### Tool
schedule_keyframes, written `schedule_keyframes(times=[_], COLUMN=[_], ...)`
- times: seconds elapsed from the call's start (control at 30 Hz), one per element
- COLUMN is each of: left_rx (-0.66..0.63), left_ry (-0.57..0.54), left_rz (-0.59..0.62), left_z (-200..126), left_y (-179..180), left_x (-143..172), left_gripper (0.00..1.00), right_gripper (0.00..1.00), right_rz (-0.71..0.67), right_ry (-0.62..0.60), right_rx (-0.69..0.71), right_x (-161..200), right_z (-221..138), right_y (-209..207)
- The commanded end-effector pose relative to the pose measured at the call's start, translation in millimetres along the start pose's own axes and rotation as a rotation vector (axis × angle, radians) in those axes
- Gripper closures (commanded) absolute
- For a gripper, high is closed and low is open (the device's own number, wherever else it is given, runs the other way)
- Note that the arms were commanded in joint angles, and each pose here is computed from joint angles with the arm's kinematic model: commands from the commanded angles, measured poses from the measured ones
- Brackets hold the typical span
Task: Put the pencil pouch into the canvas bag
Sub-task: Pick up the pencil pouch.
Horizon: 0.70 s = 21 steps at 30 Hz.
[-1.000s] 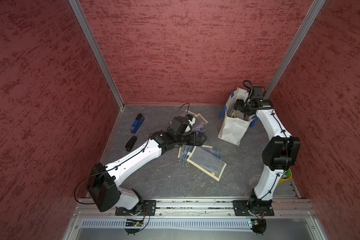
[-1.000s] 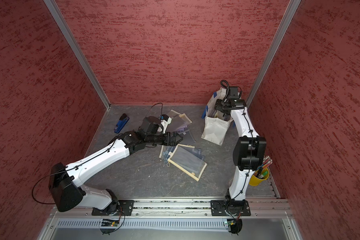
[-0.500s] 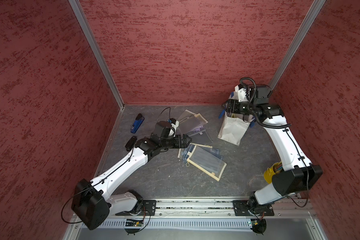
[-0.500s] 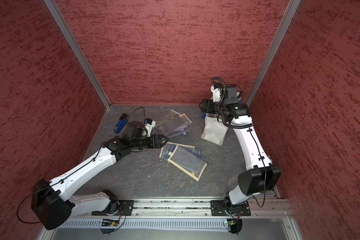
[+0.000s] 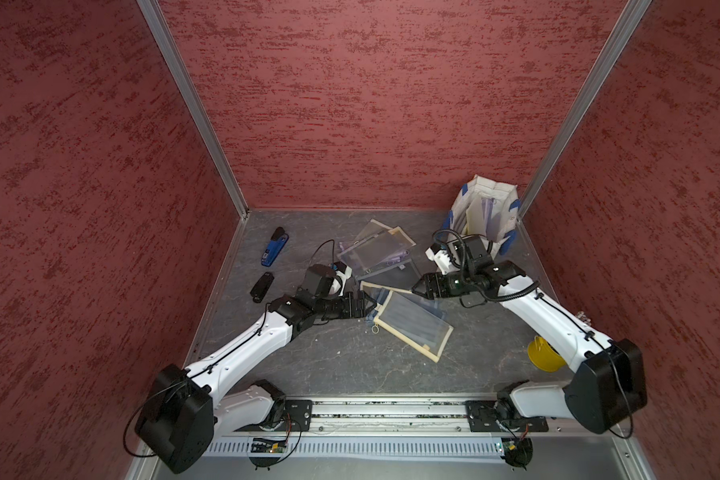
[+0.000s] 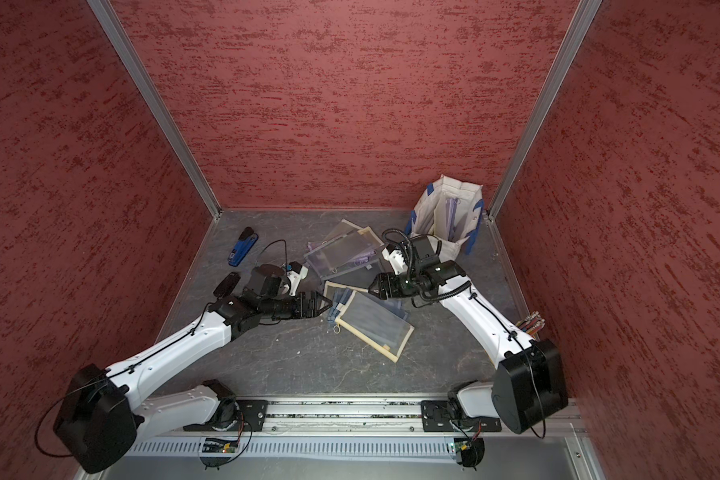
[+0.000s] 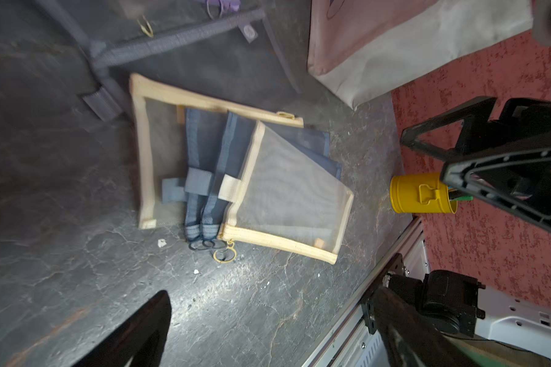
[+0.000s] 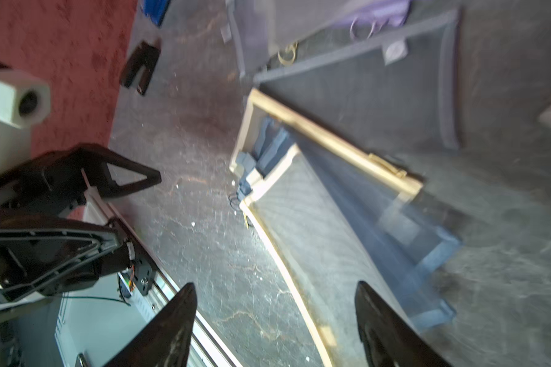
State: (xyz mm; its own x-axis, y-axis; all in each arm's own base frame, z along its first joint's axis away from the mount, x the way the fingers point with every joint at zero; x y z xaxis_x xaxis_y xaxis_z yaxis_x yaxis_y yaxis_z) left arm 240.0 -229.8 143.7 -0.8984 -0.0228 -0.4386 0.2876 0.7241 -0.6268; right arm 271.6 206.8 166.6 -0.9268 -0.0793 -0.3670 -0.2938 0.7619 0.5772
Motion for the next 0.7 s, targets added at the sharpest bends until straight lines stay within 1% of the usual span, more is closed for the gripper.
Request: schedule_keyframes(times=[0.0,0.07,0.13,0.27,0.37,0.5,0.67], left_rx=[0.057,0.062,0.065,0.071,0.076,0.093,0.110], left_ry=[-0.009,-0.001,0.018,0.076,0.108,0.122,0.117], left_rz=[-0.006,-0.015,-0.026,-0.028,-0.035,-0.067,-0.124], left_z=[19,30,41,56,63,69,77], left_y=[-9,-8,-7,-9,-12,-13,-10], left_x=[-4,-5,-4,9,20,28,32], left_gripper=[0.00,0.00,0.01,0.04,0.06,0.06,0.09], right_gripper=[0.22,0.22,0.23,0.22,0.22,0.23,0.23], right_rz=[0.007,0.040,0.065,0.051,0.041,0.055,0.065], right_ry=[-0.049,-0.035,-0.048,-0.089,-0.042,0.015,0.058], right_rx=[-0.027,0.023,0.065,0.109,0.127,0.105,0.096], right_x=[-1,5,3,-13,-18,-6,14], right_z=[15,28,34,37,52,70,74], right_y=[2,-13,-24,-29,-36,-44,-50])
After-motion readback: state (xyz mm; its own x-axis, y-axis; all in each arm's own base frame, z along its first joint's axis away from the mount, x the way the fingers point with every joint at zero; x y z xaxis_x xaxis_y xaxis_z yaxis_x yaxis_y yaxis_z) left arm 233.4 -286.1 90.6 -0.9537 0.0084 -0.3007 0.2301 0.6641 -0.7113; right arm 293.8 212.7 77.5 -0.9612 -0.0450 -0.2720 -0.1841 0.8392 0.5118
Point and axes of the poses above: each gripper's point midway between its finger pads, its own z axis out along the fingers, its own y axis along the line the jaws close on, x = y × z, the point moved 1 cm from there along -z, back along the fingers, and after that the axes turned 4 degrees about z, right-handed, at the moved point
